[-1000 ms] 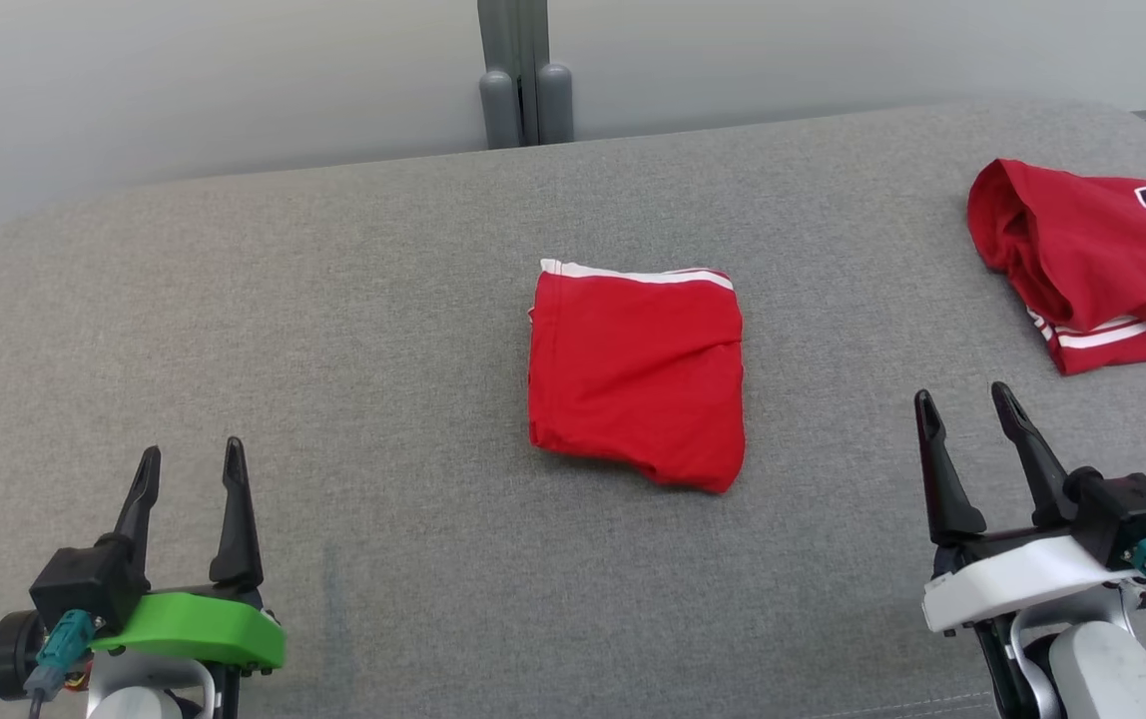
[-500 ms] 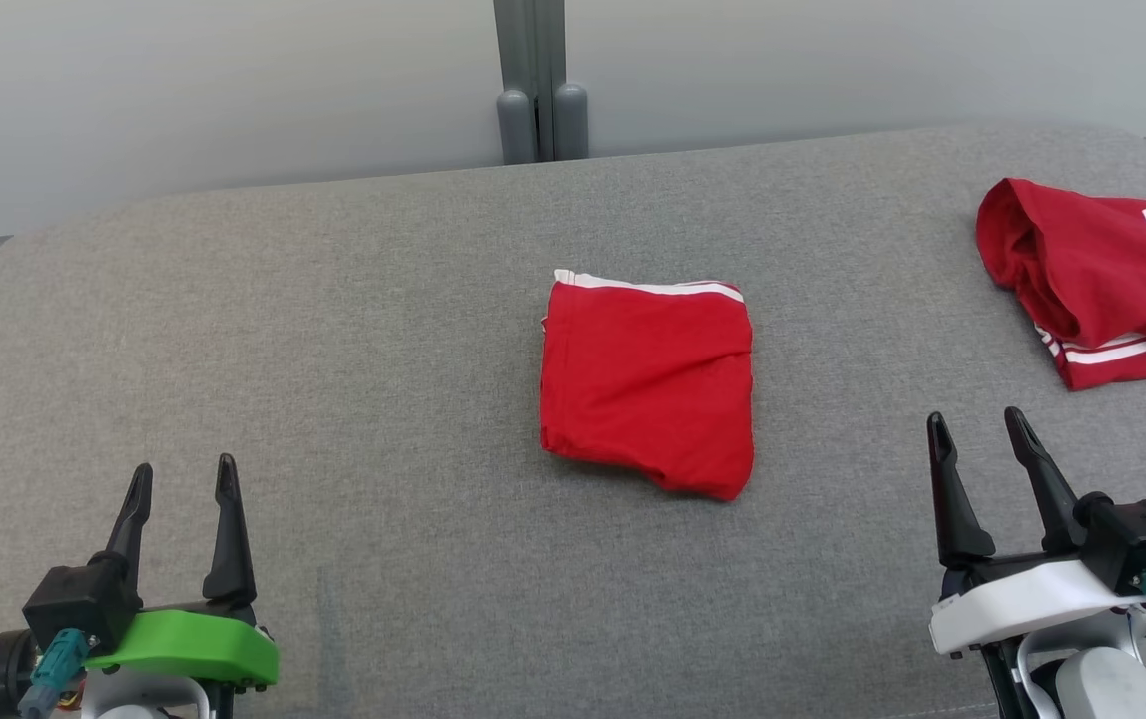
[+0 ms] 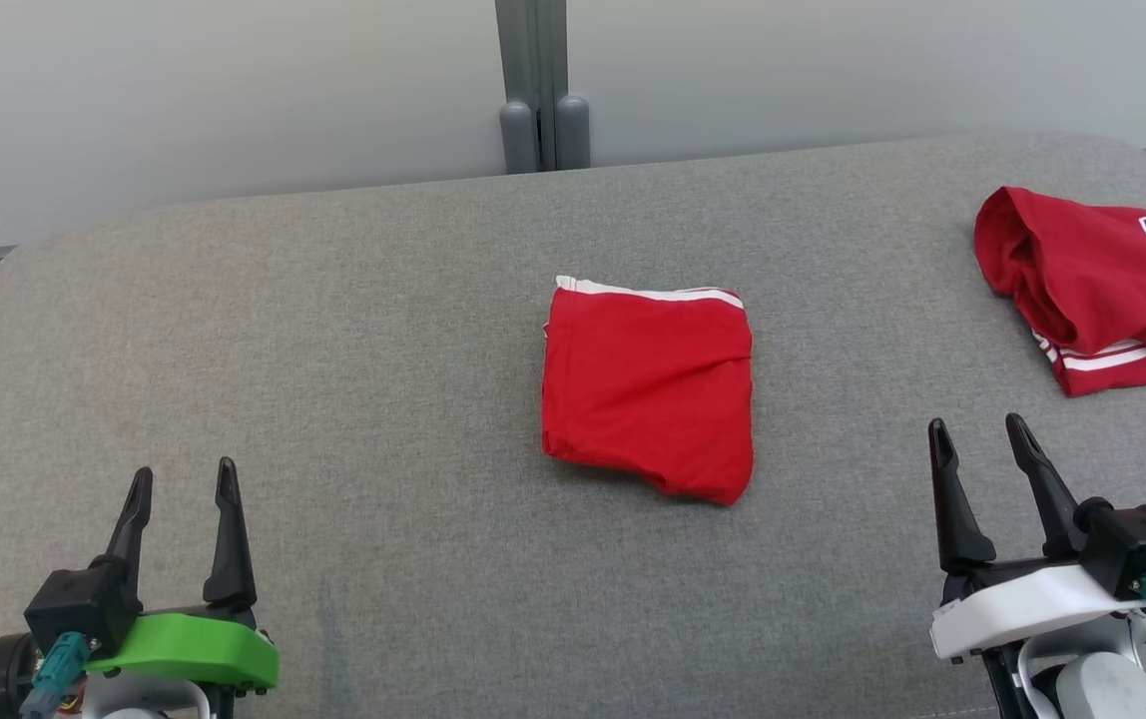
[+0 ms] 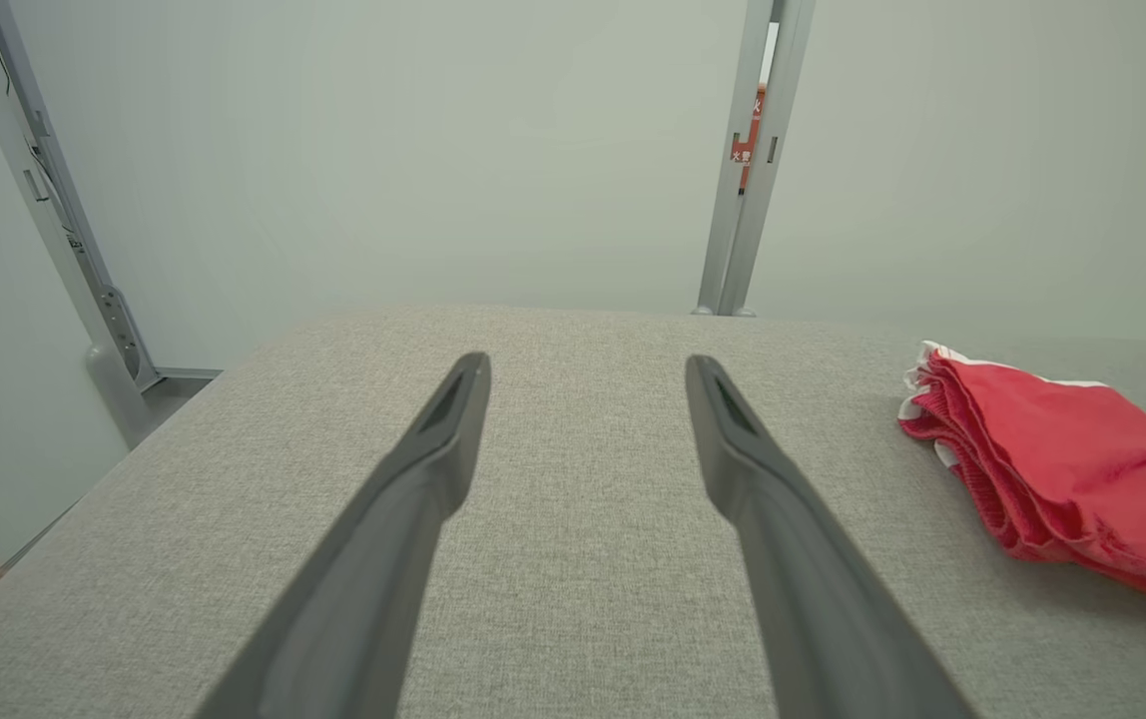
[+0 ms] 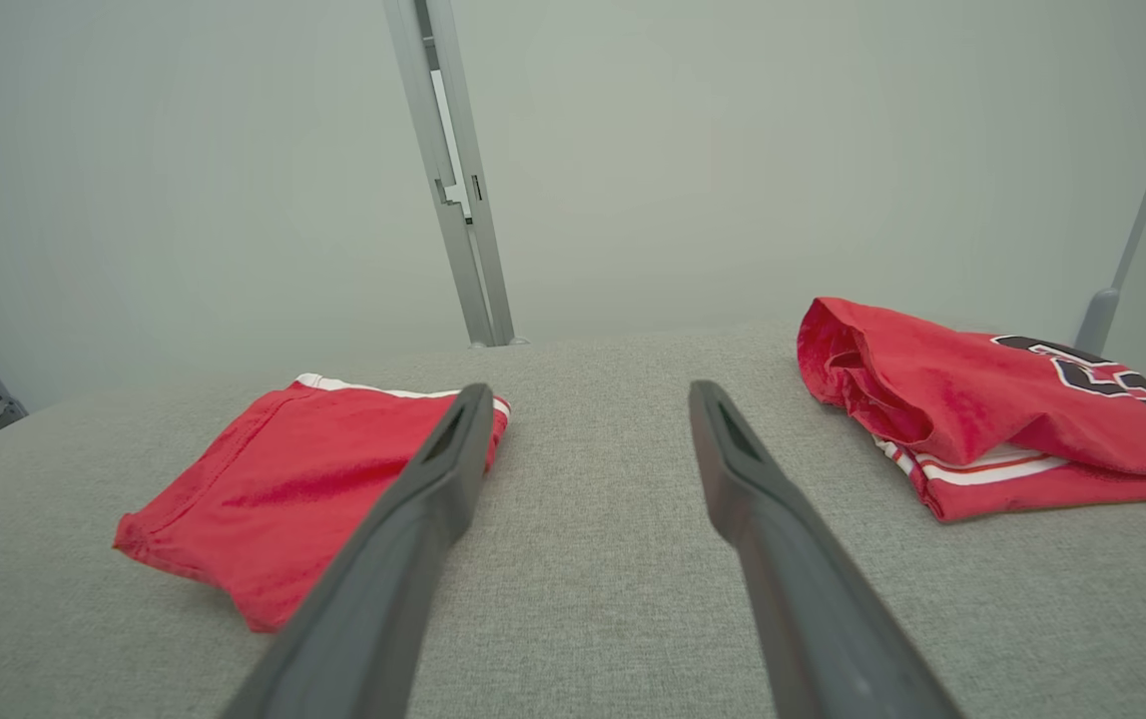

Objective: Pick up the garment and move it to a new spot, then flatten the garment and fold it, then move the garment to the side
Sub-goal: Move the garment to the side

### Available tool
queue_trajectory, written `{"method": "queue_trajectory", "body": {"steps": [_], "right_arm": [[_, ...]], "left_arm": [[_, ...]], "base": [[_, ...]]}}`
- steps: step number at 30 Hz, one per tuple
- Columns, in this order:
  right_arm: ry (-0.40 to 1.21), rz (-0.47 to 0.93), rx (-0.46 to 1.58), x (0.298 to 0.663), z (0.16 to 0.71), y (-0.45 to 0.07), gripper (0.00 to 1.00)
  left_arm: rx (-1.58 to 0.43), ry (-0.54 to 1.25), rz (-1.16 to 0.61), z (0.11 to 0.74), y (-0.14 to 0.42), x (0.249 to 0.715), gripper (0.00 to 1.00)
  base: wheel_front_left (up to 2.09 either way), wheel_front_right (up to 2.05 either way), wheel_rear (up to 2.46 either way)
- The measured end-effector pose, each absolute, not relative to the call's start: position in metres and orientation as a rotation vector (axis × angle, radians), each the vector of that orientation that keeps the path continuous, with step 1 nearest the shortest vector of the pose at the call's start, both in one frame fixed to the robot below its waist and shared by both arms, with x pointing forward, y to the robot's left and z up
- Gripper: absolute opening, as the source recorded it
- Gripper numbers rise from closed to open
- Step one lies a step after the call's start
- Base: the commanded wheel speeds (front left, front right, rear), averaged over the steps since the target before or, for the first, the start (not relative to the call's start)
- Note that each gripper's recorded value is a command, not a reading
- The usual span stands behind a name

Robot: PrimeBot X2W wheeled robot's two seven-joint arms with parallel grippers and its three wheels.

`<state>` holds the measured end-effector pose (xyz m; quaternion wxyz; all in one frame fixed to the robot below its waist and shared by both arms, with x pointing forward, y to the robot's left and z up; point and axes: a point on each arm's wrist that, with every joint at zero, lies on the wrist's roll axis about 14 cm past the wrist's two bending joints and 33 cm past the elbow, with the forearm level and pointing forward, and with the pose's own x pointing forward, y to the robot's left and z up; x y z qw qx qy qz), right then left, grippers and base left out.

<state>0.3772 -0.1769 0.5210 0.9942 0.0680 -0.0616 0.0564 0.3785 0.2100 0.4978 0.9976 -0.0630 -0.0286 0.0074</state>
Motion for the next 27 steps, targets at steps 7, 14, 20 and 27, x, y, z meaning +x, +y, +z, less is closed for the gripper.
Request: {"method": "queue_trajectory", "body": {"steps": [7,14,20,27], "right_arm": [[-0.125,0.114,0.137,0.376,0.5215,-0.1767,1.0],[-0.125,0.118,0.137,0.3738,0.5216,-0.1753,1.0],[-0.124,0.121,0.137,0.3727,0.5214,-0.1745,1.0],[-0.118,0.124,0.137,0.3728,0.5196,-0.1732,1.0]], "left_arm": [[-0.127,-0.064,0.018,0.5,0.211,0.3766,1.0],[-0.127,-0.069,0.022,0.5015,0.2123,0.3738,1.0],[-0.127,-0.064,0.024,0.4998,0.2125,0.3709,1.0],[-0.127,-0.063,0.025,0.4995,0.213,0.3703,1.0]], "base": [[0.0,0.0,0.0],[0.0,0.0,0.0],[0.0,0.0,0.0],[0.0,0.0,0.0]]}}
